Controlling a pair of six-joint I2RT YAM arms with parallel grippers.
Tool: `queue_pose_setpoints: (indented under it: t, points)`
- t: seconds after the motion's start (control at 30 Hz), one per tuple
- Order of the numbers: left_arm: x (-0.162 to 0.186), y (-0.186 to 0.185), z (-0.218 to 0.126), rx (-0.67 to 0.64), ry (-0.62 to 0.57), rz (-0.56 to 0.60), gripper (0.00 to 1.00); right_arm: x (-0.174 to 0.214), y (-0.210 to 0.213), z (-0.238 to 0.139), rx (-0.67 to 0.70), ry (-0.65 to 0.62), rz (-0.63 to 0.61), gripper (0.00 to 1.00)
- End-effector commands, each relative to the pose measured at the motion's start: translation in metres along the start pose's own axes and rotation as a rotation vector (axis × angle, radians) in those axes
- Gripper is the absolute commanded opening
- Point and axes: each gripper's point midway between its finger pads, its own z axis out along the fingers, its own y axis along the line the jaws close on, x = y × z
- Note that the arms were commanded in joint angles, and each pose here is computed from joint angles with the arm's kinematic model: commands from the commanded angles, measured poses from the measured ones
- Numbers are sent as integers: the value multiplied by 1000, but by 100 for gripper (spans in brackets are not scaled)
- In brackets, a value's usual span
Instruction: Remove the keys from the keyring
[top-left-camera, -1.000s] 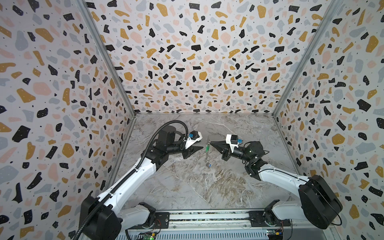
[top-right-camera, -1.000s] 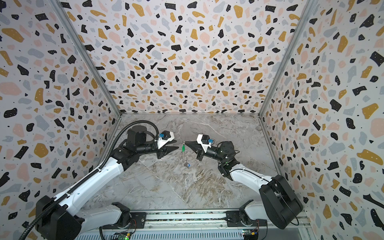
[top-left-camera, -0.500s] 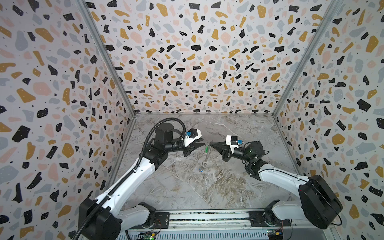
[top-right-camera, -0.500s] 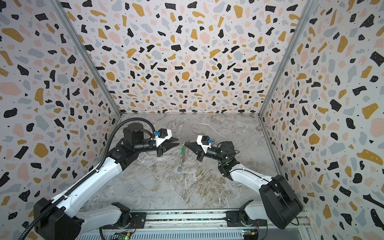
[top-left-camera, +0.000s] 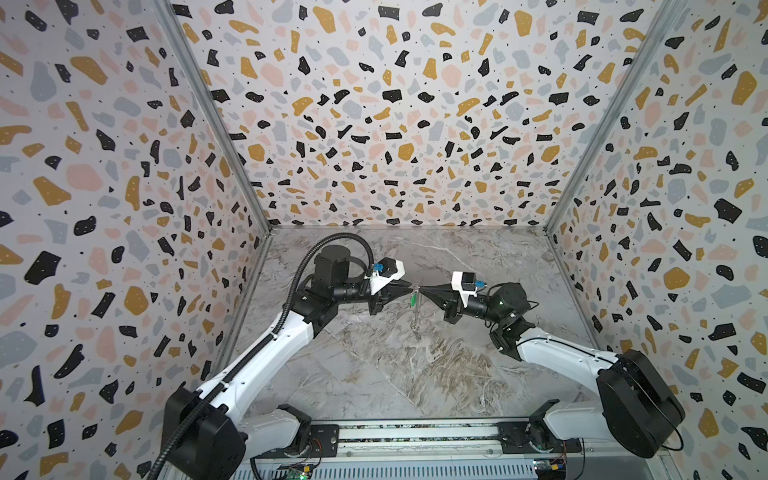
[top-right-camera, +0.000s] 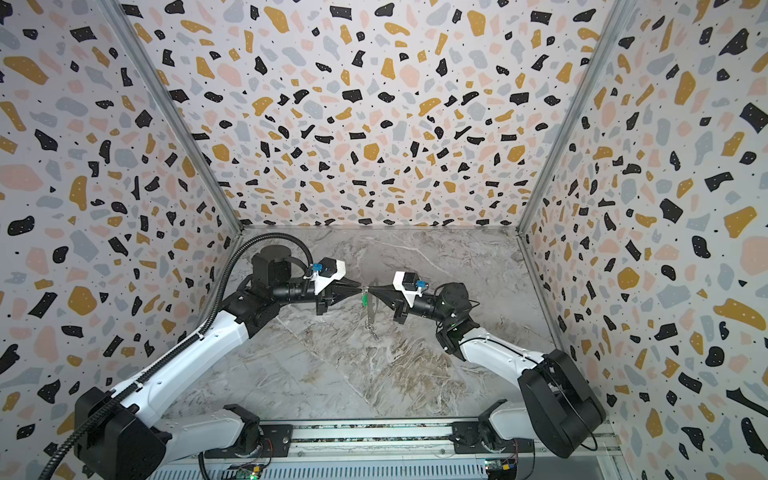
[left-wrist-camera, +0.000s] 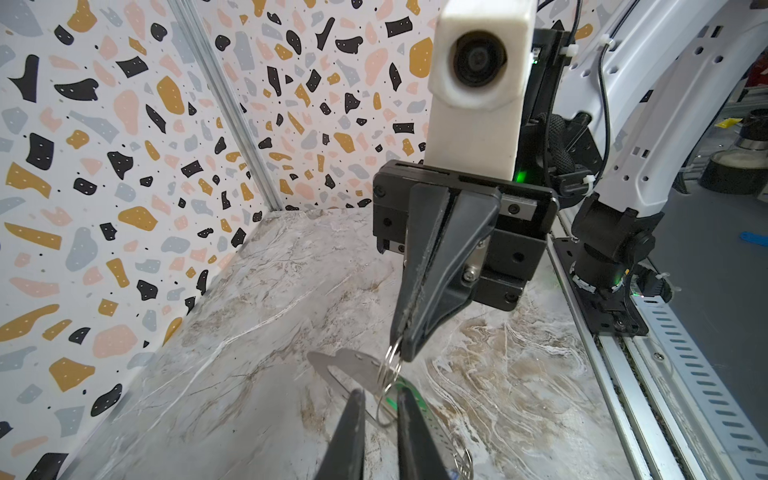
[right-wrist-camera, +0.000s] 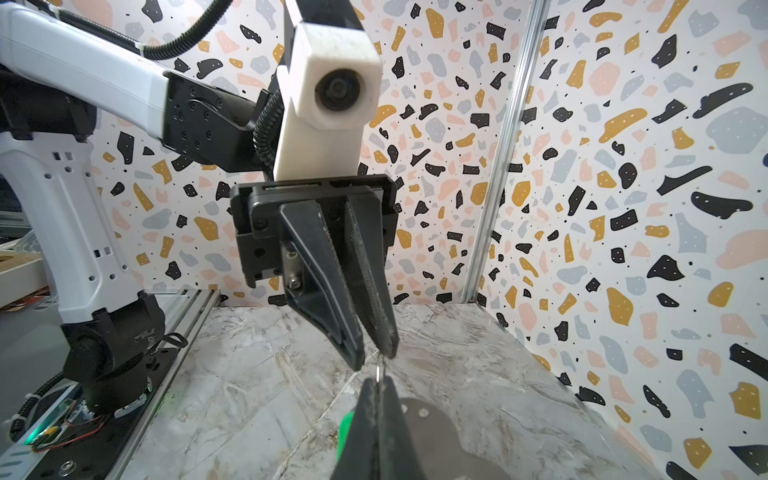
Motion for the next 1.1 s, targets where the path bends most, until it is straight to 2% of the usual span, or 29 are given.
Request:
queue_pose_setpoints:
  t: [0.0, 0.3, 0.47, 0.8, 1.07]
  points:
    - [-16, -1, 0, 21, -45, 43, 18, -25, 2, 6, -26, -60, -58, 0]
    - [-14, -2, 1, 22, -40, 47, 20, -25, 6, 9, -48, -63, -52, 0]
    - [-11, -2, 2, 29, -34, 43, 15, -27, 5, 9, -48, -73, -55, 0]
    - [-6, -4, 4, 41, -19, 37, 16, -31, 5, 8, -41, -89, -67, 0]
    - [-12, -5, 4, 55, -34, 49, 4, -28, 6, 9, -48, -83, -61, 0]
